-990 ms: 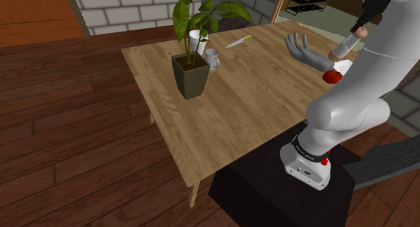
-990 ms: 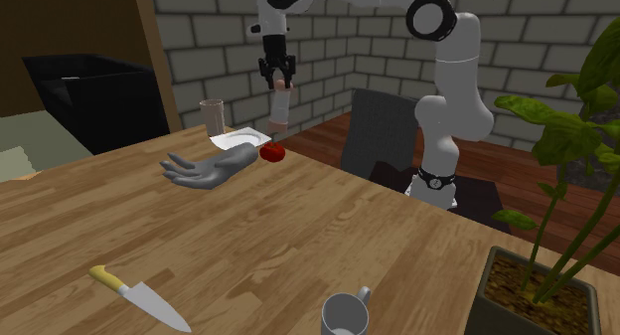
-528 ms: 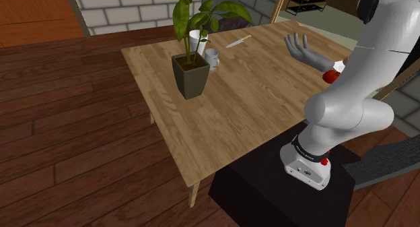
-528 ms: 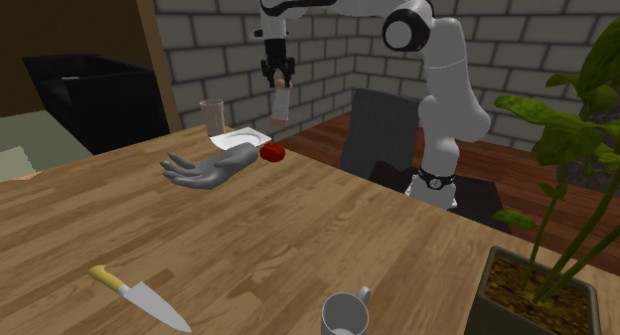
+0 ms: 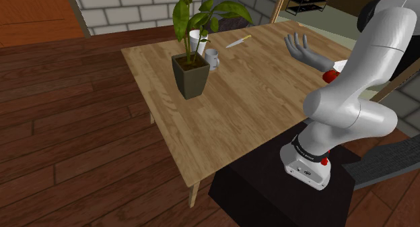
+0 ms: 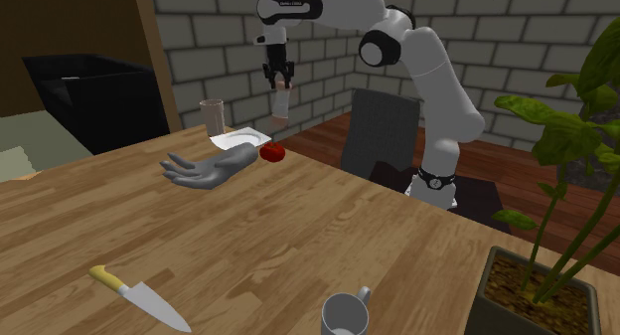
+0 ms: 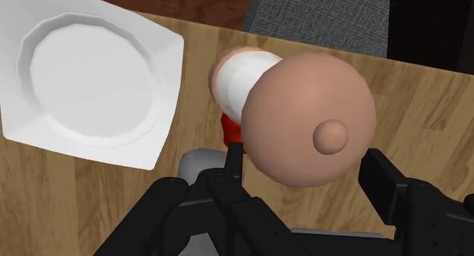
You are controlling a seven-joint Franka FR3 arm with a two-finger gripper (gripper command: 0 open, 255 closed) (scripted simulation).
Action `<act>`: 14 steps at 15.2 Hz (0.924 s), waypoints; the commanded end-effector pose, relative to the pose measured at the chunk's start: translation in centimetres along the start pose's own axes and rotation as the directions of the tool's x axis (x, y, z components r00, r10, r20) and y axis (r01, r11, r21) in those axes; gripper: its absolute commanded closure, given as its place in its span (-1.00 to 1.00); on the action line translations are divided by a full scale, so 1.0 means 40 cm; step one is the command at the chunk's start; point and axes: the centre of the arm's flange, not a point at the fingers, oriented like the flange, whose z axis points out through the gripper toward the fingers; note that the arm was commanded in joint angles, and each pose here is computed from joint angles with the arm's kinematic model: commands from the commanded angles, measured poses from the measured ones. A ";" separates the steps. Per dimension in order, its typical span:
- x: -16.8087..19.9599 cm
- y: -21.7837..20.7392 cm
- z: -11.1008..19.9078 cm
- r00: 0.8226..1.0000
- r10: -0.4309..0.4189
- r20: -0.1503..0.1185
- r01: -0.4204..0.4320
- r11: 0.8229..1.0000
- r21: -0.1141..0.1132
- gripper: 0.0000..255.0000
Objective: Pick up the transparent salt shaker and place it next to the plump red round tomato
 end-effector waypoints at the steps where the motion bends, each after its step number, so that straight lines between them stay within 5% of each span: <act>1: -0.014 0.009 0.022 1.000 -0.002 -0.001 0.002 1.000 0.000 1.00; 14: -0.029 0.033 0.191 1.000 -0.002 -0.001 0.002 1.000 0.000 1.00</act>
